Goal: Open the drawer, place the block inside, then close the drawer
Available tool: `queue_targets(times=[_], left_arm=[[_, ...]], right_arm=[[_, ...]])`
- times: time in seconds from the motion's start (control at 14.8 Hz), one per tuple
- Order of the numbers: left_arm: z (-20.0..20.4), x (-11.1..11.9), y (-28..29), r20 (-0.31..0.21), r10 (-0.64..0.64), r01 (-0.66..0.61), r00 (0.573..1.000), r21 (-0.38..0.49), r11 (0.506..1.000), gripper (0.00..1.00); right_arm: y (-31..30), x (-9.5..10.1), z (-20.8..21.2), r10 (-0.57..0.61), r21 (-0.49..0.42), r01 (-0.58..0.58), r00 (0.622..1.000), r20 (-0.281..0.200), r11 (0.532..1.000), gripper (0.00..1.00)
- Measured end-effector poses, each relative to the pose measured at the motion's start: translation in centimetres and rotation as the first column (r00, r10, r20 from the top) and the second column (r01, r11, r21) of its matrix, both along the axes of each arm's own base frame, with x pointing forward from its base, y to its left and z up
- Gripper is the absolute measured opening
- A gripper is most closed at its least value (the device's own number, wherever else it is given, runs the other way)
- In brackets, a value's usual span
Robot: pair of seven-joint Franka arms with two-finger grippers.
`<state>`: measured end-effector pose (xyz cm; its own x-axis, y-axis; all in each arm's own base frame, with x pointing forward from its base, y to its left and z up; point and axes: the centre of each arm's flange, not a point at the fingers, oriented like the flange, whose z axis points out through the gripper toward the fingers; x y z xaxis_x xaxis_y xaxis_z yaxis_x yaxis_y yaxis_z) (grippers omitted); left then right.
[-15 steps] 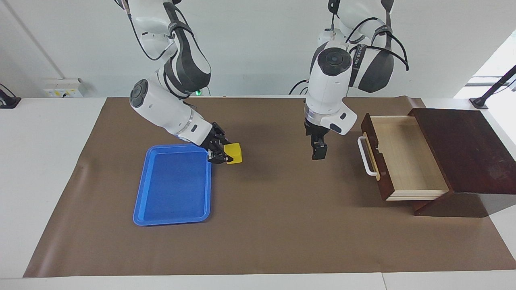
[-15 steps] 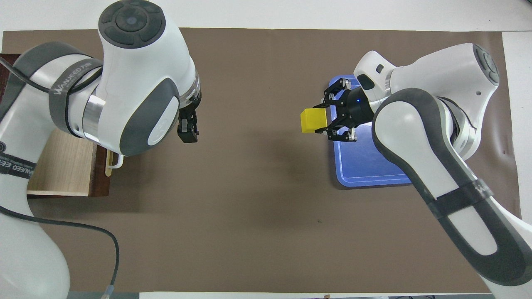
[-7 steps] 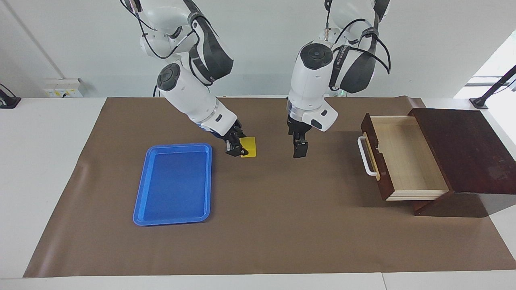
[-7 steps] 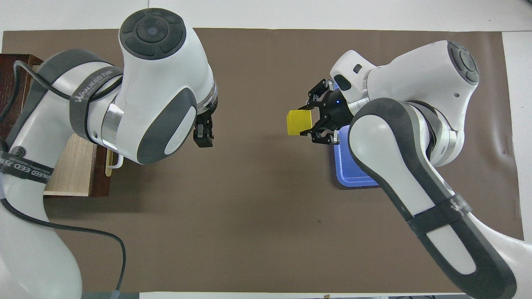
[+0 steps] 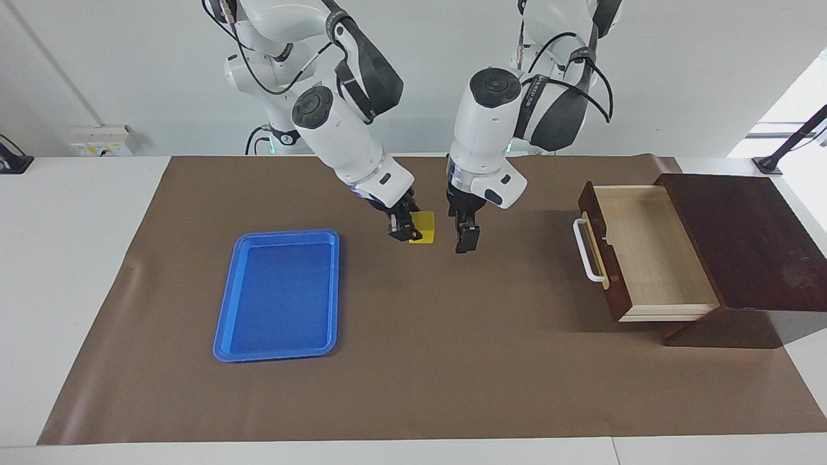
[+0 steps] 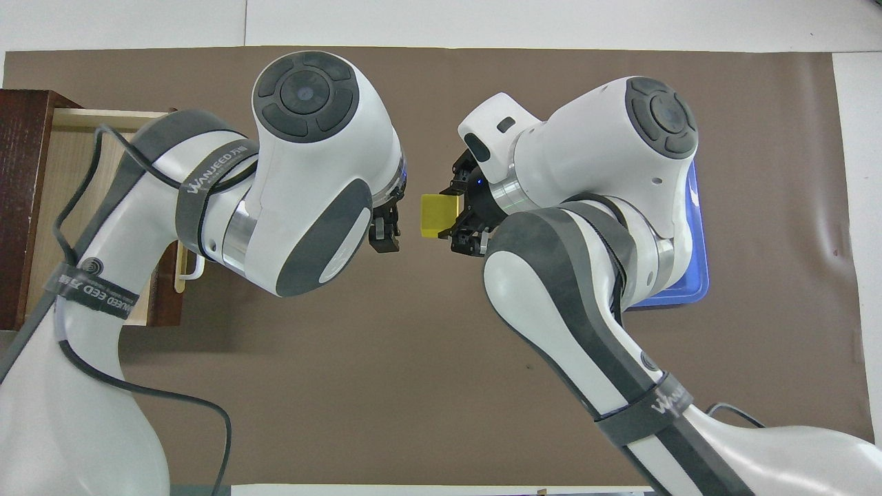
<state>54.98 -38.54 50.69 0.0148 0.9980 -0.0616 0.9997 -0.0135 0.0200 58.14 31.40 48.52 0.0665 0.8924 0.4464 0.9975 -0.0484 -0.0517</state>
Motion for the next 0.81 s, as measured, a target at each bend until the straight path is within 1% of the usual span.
queue_targets(times=[0.2, 0.4, 0.54, 0.74, 0.81], left_arm=[[-0.1, -0.4, -0.7, 0.003, -0.004, 0.004, 1.0, -0.019, 1.0, 1.0], [0.0, -0.8, -1.3, 0.004, -0.012, 0.012, 1.0, -0.028, 1.0, 1.0], [0.0, -1.1, -1.8, 0.012, -0.02, 0.02, 1.0, -0.034, 0.999, 1.0], [-0.5, -1.8, -2.4, 0.004, -0.034, 0.034, 0.999, -0.03, 0.999, 1.0], [-0.6, -1.9, -2.5, 0.002, -0.035, 0.036, 0.999, -0.028, 0.999, 0.98]], right_arm=[[0.0, 0.1, 0.0, -0.001, 0.0, 0.001, 1.0, 0.001, 1.0, 0.55], [0.9, -0.1, 0.1, 0.003, 0.005, -0.003, 1.0, 0.011, 1.0, 0.55], [1.5, -0.4, 0.1, -0.001, 0.006, 0.001, 1.0, 0.008, 1.0, 0.55], [2.1, -0.6, 0.2, -0.011, 0.009, 0.011, 1.0, 0.007, 1.0, 0.55], [2.1, -0.6, 0.3, -0.014, 0.011, 0.014, 1.0, 0.011, 1.0, 0.55]])
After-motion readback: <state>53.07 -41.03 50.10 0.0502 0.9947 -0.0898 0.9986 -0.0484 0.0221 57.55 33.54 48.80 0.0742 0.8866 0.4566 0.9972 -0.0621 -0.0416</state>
